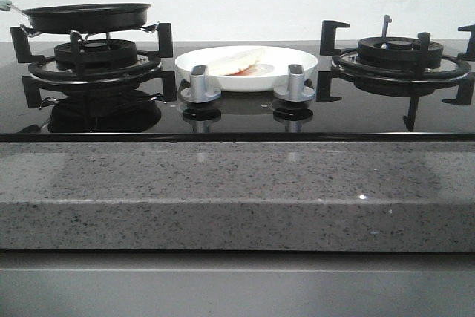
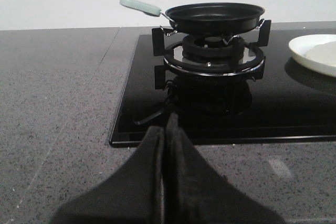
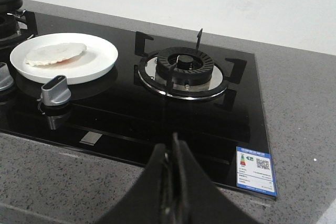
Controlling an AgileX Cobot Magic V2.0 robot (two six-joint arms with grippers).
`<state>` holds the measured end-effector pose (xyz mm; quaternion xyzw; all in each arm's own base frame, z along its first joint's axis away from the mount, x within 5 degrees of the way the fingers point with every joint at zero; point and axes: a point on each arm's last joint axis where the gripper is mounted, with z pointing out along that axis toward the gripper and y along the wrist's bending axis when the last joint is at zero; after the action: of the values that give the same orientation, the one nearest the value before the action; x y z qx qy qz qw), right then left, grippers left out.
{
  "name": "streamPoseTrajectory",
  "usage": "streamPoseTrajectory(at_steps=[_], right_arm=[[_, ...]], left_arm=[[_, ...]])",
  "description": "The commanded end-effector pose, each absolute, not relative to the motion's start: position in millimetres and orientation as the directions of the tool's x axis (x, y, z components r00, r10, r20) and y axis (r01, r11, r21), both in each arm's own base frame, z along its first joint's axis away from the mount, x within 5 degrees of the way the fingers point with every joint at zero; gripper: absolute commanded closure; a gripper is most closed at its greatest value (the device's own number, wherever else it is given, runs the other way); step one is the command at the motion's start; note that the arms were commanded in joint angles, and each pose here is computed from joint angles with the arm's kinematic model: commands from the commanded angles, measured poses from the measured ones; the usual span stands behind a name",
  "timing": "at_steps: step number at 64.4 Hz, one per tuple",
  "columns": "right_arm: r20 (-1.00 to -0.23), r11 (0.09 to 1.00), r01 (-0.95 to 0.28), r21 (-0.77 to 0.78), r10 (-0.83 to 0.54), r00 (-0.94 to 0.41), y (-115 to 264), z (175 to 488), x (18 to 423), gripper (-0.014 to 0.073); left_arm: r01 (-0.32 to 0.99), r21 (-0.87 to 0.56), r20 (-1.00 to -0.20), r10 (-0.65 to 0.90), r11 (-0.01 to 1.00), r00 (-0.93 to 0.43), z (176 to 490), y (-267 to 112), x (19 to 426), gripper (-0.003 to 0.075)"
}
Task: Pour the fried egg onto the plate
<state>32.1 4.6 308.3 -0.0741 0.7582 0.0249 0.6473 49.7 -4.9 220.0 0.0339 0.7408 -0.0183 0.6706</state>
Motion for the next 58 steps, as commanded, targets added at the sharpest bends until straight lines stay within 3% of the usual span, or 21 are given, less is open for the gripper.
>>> streamPoseTrajectory(at_steps=[1,12,58], right_arm=[[-0.996,0.989,-0.131,-0.061,-0.069,-0.056,4,323,32,0.0662],[-0.996,0.989,-0.131,-0.061,-0.069,-0.056,4,323,32,0.0662],[-0.996,0.989,-0.131,-0.061,-0.069,-0.056,4,323,32,0.0662]], left_arm=[[0.067,-0.003,-0.998,-0.007,0.998,0.054,228,-4,50,0.074],[0.054,-0.015,-0.997,-0.019,0.998,0.08,208,-3,55,0.0739],[0.056,-0.014,-0.998,-0.018,0.998,0.068,208,-3,55,0.074]])
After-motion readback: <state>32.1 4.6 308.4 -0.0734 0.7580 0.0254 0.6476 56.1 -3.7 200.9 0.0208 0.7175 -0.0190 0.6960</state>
